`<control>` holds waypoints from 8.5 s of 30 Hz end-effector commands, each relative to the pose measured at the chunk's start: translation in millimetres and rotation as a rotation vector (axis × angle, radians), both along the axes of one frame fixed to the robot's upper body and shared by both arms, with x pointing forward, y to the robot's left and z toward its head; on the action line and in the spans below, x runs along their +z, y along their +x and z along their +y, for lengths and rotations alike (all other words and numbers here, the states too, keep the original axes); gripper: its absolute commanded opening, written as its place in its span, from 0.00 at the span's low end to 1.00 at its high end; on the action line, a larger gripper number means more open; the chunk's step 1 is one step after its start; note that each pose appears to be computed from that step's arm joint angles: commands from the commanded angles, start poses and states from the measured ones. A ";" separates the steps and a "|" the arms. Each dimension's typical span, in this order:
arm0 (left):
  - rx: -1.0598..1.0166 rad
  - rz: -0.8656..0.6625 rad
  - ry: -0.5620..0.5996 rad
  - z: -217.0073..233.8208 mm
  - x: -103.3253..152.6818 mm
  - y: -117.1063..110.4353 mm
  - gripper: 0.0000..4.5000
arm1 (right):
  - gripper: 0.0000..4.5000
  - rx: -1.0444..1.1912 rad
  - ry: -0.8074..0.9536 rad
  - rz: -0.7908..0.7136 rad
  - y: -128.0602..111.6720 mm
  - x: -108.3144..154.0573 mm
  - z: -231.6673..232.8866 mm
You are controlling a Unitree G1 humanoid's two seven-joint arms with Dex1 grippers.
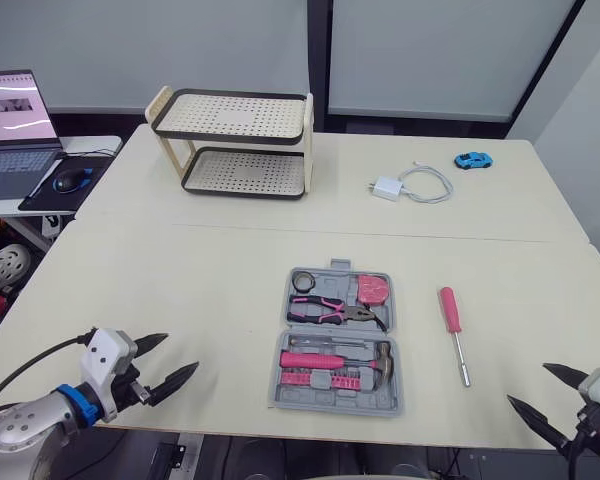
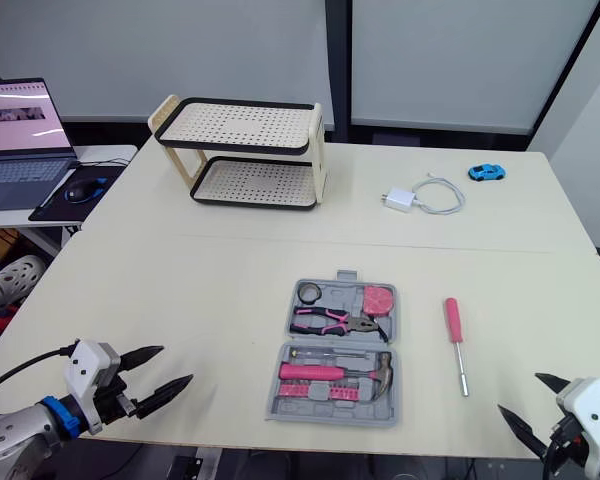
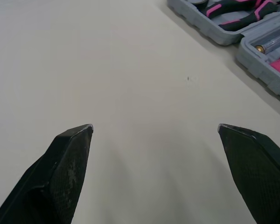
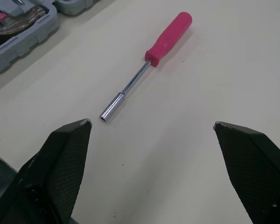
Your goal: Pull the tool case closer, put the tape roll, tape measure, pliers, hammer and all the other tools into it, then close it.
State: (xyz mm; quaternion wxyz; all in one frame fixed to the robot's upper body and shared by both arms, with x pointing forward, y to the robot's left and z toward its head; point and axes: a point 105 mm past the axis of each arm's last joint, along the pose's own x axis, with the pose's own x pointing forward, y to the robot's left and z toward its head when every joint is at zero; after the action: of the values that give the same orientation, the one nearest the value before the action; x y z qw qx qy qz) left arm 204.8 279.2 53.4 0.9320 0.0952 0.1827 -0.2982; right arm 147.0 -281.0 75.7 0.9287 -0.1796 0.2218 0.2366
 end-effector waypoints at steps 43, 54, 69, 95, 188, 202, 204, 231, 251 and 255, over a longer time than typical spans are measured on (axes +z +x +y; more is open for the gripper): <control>-1.118 -0.220 -0.052 -156.0 129.4 13.4 0.99 | 1.00 -0.474 0.077 -0.072 119.3 -33.2 53.2; -1.111 -0.217 -0.047 -158.3 126.7 15.2 1.00 | 0.46 -0.534 0.109 -0.014 110.3 -46.7 59.0; -1.013 -0.197 0.035 -132.6 115.5 20.6 1.00 | 0.15 -0.235 0.006 -0.134 114.1 10.4 67.3; -1.063 0.033 0.309 -78.1 68.7 -30.2 1.00 | 0.15 0.986 -0.311 0.170 37.9 0.6 230.2; -0.354 -0.014 0.132 -7.9 28.2 30.9 0.68 | 0.00 0.585 -0.193 0.012 64.5 25.5 51.8; -0.488 0.010 0.156 -44.5 -3.4 55.2 0.00 | 0.00 0.577 -0.228 0.023 96.0 -6.2 73.0; -0.505 0.001 0.162 -55.1 -4.5 66.4 0.00 | 0.00 0.599 -0.230 0.036 102.8 -14.0 83.4; -0.761 -0.031 0.172 -140.0 -15.8 93.0 0.00 | 0.00 0.702 -0.183 0.087 124.6 -42.0 141.2; -0.895 -0.024 0.157 -158.8 -12.8 67.2 0.00 | 0.00 0.762 -0.140 0.117 105.0 -41.4 160.3; -0.887 -0.022 0.171 -154.9 -15.3 65.8 0.00 | 0.00 0.762 -0.133 0.141 96.6 -43.7 160.4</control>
State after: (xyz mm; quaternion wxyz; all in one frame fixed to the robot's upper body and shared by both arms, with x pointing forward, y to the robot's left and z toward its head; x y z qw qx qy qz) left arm 274.4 141.8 27.6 0.7185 0.2379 0.1775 -0.6290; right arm 257.3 -142.1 27.0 0.7608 -0.3056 0.2409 0.5194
